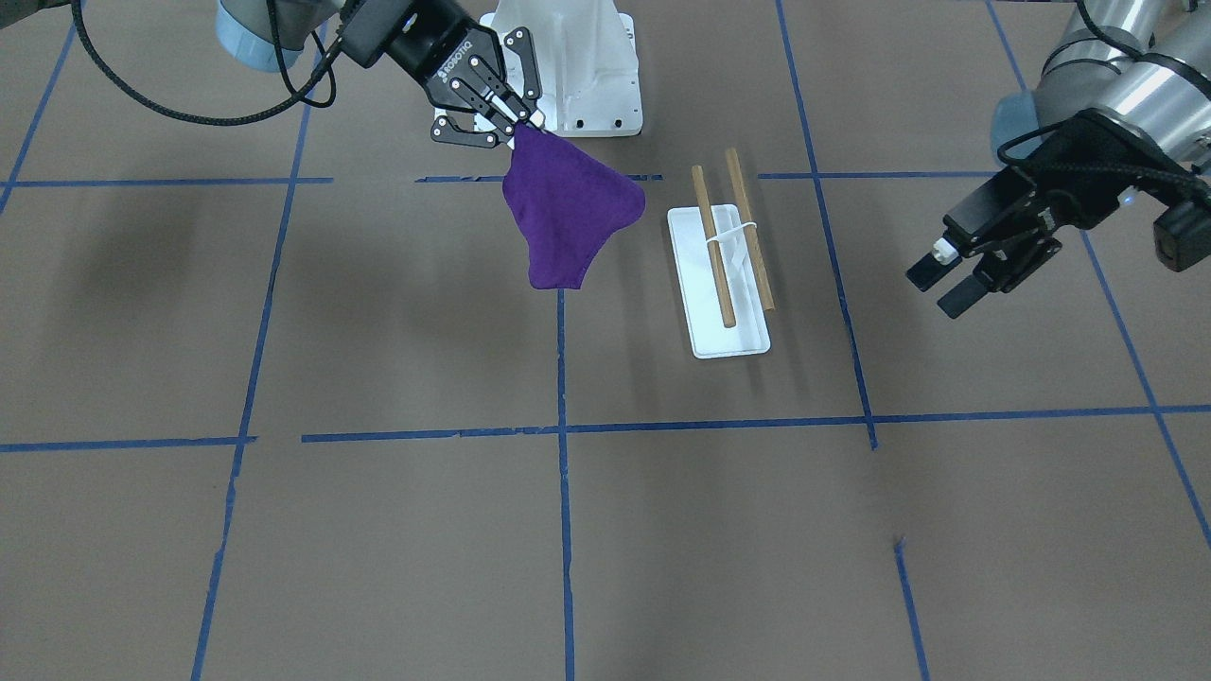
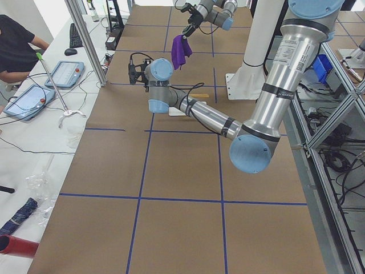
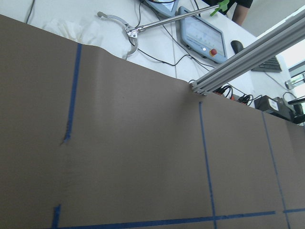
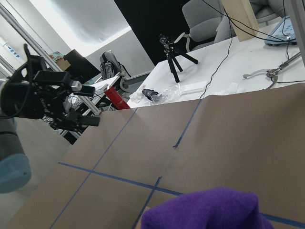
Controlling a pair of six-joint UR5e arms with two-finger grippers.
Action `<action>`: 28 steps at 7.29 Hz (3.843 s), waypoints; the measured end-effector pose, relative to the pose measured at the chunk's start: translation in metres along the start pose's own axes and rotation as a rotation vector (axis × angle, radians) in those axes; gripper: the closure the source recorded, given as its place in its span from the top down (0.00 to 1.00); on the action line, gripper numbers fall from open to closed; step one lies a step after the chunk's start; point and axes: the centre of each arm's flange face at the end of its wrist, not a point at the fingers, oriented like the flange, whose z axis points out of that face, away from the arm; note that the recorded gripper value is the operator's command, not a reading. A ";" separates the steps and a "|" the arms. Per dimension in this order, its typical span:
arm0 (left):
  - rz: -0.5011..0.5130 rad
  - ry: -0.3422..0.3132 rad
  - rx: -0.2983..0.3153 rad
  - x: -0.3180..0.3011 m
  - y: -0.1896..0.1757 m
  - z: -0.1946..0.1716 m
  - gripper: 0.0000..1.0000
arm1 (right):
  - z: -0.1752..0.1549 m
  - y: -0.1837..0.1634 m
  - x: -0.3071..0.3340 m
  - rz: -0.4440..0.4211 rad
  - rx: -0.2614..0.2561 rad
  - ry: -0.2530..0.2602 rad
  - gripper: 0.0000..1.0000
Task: Hang towel on rack
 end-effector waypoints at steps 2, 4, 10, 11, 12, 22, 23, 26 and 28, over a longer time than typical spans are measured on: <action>-0.098 0.087 -0.096 0.045 0.063 0.064 1.00 | -0.008 -0.009 -0.014 0.037 0.031 -0.050 0.00; -0.121 0.138 -0.164 0.065 0.099 0.081 1.00 | -0.014 -0.014 -0.019 0.098 0.059 -0.093 0.00; -0.222 0.177 -0.289 0.103 0.154 0.107 0.92 | -0.018 -0.039 -0.003 0.111 0.152 -0.052 0.00; -0.224 0.180 -0.297 0.107 0.157 0.109 0.87 | -0.017 -0.039 -0.002 0.110 0.155 -0.049 0.00; -0.224 0.182 -0.300 0.109 0.159 0.110 0.70 | -0.017 -0.039 -0.001 0.110 0.155 -0.047 0.00; -0.197 0.201 -0.302 0.115 0.161 0.099 0.00 | -0.019 -0.038 0.000 0.168 0.151 -0.053 1.00; -0.197 0.202 -0.301 0.116 0.160 0.099 0.00 | -0.020 -0.038 -0.001 0.182 0.151 -0.055 1.00; -0.197 0.203 -0.295 0.115 0.158 0.098 0.00 | -0.027 -0.033 0.013 0.179 0.135 -0.026 1.00; -0.193 0.209 -0.289 0.117 0.156 0.094 0.00 | -0.048 -0.022 0.038 0.157 0.090 0.013 1.00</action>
